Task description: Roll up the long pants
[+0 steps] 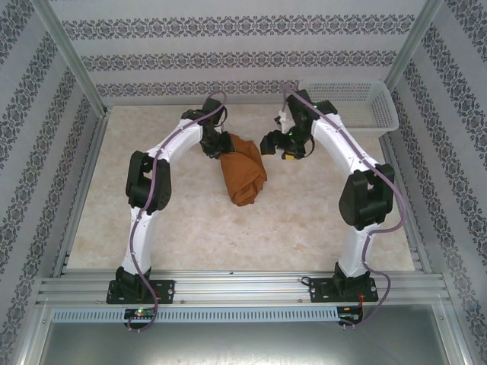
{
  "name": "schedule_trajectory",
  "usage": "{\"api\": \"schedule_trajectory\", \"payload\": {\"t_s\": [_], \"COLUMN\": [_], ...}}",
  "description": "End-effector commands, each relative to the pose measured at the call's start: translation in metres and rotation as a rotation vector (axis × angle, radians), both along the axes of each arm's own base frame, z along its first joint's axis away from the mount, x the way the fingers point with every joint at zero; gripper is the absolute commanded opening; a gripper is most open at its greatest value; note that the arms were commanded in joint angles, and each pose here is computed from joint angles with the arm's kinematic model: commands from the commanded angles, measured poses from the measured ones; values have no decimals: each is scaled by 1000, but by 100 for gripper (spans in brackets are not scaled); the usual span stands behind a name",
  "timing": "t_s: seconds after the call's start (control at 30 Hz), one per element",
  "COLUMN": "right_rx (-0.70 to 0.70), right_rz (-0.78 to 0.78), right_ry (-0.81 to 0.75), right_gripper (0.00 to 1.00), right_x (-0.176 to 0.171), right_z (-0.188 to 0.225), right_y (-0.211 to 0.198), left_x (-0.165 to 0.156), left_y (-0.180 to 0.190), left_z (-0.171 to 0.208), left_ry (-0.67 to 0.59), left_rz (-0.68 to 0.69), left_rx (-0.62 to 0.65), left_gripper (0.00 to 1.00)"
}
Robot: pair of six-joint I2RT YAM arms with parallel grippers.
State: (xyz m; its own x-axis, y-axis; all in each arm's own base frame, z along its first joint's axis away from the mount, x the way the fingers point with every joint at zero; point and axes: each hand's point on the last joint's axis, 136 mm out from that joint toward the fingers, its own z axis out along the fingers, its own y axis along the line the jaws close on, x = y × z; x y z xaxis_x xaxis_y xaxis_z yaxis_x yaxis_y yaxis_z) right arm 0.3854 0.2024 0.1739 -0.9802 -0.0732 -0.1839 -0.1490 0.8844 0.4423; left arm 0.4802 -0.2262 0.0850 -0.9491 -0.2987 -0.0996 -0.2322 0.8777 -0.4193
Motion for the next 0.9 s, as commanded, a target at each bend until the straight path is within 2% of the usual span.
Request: {"api": "schedule_trajectory", "payload": {"t_s": [0.0, 0.03, 0.07, 0.1, 0.13, 0.2, 0.23, 0.3, 0.33, 0.4, 0.47, 0.57, 0.7, 0.87], "right_rx": [-105, -106, -95, -84, -76, -86, -102, -157, -178, -199, -171, -50, 113, 244], "right_rz": [56, 74, 93, 98, 104, 112, 113, 106, 103, 90, 64, 21, -14, -33], "right_ry": [-97, -111, -117, -124, -128, -112, -103, -104, -104, -100, -78, -12, 64, 170], "right_gripper": [73, 65, 49, 13, 0, 0, 7, 57, 69, 84, 88, 88, 88, 88], "right_x": [-21, -26, -31, -33, -36, -38, -37, -33, -31, -23, -13, 4, 23, 32], "right_z": [17, 14, 11, 8, 5, -8, -15, -29, -33, -38, -41, -46, -58, -82], "right_y": [35, 48, 61, 71, 80, 91, 92, 88, 84, 72, 60, 46, 40, 44], "left_x": [-39, -40, -40, -41, -42, -45, -47, -50, -52, -56, -60, -63, -64, -64], "left_y": [50, 56, 62, 66, 70, 79, 82, 91, 95, 102, 106, 111, 113, 111], "left_z": [-33, -32, -32, -33, -33, -36, -38, -43, -46, -53, -60, -67, -71, -72], "left_ry": [160, 164, 162, 163, 165, 176, 185, 206, 216, 238, 259, 274, 285, 282], "left_rz": [-38, -39, -40, -41, -42, -48, -54, -66, -72, -84, -96, -101, -106, -107], "left_rx": [336, 378, 422, 455, 478, 535, 556, 608, 628, 669, 695, 720, 733, 724], "left_gripper": [0, 0, 0, 0, 0, 0, 0, 0, 0, 0, 0, 0, 0, 0]}}
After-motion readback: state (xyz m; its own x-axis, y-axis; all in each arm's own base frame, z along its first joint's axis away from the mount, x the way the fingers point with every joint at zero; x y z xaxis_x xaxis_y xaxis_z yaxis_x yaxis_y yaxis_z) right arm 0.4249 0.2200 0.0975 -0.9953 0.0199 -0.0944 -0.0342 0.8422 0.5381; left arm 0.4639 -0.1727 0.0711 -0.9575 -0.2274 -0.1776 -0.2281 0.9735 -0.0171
